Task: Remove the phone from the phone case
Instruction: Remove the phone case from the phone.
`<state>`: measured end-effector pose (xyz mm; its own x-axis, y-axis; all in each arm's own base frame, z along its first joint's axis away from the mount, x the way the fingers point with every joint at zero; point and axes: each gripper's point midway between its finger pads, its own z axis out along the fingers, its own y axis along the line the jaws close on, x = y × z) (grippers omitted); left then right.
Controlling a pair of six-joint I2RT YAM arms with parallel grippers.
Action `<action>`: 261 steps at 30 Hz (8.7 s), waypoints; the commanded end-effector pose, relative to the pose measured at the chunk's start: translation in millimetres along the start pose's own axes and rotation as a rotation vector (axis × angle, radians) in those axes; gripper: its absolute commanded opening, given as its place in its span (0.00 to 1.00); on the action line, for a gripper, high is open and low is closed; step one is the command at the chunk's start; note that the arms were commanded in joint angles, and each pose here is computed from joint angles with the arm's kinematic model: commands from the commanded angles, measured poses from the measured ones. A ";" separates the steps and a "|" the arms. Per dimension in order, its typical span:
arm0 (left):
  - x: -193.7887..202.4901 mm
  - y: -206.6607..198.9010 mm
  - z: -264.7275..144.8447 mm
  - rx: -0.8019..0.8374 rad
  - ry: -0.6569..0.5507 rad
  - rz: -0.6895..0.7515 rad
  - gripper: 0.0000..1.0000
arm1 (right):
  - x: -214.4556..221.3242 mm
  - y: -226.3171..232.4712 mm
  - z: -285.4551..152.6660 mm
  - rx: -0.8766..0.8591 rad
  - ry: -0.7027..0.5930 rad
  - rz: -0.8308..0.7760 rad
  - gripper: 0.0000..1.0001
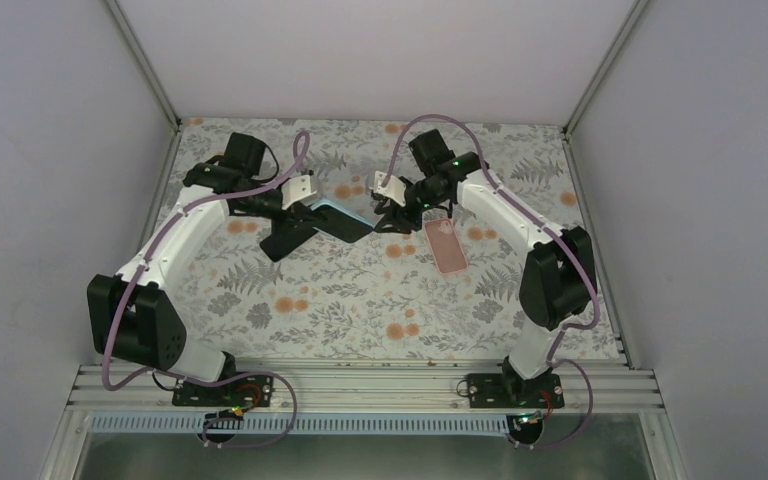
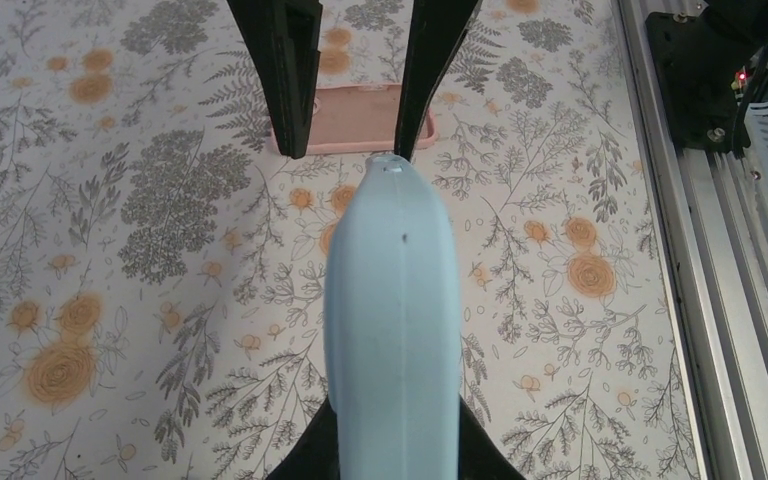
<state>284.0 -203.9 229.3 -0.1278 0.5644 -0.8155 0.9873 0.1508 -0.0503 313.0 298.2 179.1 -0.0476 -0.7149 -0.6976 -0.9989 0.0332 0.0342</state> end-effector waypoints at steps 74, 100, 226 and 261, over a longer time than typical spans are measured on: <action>-99.2 31.2 -63.0 -0.471 -0.127 0.269 1.00 | -47.4 -59.3 -25.9 0.175 -0.318 0.408 0.04; -117.8 123.7 59.2 -0.888 -0.309 0.079 1.00 | -67.6 -148.0 -74.7 0.600 -0.476 0.635 0.04; -170.3 111.5 2.5 -1.570 -0.422 0.620 0.02 | -93.4 -82.3 13.4 0.265 -0.407 0.589 0.04; 7.2 75.5 -85.3 -1.526 0.208 0.547 0.02 | 56.7 -89.6 -50.7 0.119 -0.111 0.696 0.04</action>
<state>350.1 -173.6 287.9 0.1738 0.8378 -0.5176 -0.0138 0.5276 0.8494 469.5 180.5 198.4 -0.6211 -0.2790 -0.7324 -0.5958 0.7752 0.2099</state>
